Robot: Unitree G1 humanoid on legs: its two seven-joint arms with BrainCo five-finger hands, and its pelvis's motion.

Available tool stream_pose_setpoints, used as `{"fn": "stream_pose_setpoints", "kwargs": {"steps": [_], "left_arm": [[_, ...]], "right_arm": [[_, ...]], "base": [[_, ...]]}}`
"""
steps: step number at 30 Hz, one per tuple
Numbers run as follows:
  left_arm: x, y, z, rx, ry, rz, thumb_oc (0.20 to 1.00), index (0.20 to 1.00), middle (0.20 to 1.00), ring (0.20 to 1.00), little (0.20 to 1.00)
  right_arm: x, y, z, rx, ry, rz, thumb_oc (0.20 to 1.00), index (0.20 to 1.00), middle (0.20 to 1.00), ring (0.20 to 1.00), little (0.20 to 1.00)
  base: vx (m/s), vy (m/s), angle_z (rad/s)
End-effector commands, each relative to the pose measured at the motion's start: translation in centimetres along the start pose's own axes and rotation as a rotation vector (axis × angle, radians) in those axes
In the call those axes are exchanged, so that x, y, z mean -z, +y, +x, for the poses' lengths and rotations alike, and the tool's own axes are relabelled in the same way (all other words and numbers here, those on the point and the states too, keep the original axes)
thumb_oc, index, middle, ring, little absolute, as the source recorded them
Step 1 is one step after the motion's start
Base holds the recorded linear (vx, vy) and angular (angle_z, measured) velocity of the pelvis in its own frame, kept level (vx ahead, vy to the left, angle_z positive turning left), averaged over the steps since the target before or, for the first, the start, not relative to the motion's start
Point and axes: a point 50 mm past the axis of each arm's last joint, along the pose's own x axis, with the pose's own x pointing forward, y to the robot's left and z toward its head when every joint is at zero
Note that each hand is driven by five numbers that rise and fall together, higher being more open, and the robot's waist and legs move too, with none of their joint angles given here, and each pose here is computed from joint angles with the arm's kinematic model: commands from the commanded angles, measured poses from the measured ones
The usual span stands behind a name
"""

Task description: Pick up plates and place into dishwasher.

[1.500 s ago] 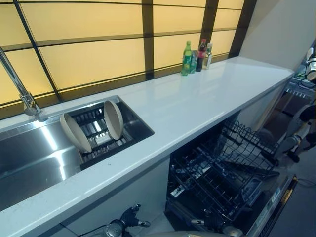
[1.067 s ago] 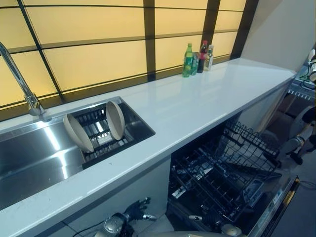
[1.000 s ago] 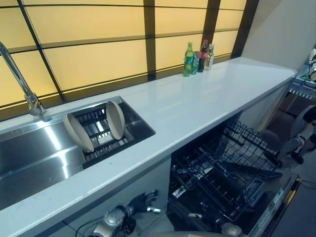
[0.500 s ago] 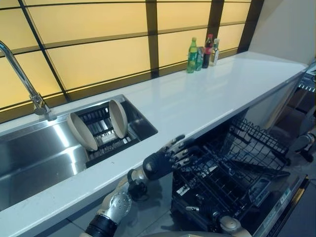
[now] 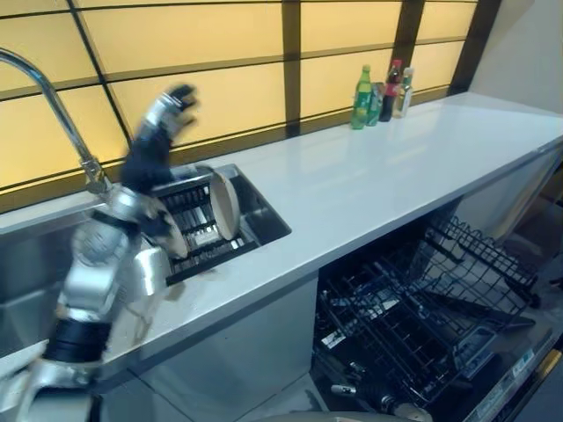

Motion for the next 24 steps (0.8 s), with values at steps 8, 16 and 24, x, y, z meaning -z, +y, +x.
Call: {"fn": "stream_pose_setpoints", "kwargs": {"steps": [8, 16, 24], "left_arm": [[-1.8, 6.7, 2.0, -0.136, -0.075, 0.835, 1.000, 1.000, 1.000, 1.000, 1.000], [1.0, 6.9, 1.4, 0.153, 0.046, 1.285, 1.000, 1.000, 1.000, 1.000, 1.000], [4.3, 8.9, -0.6, 0.412, 0.273, 1.596, 1.000, 1.000, 1.000, 1.000, 1.000]], "right_arm": [[-3.1, -1.2, 0.2, -0.031, -0.127, -0.030, 1.000, 1.000, 1.000, 1.000, 1.000], [-5.0, -3.2, -0.7, -0.043, -0.205, 0.001, 1.000, 1.000, 1.000, 1.000, 1.000], [-5.7, -5.0, -1.9, -0.046, -0.249, 0.010, 1.000, 1.000, 1.000, 1.000, 1.000]], "base": [[0.00, 0.023, 0.00], [0.01, 0.043, -0.01], [0.02, 0.050, -0.07]]}}
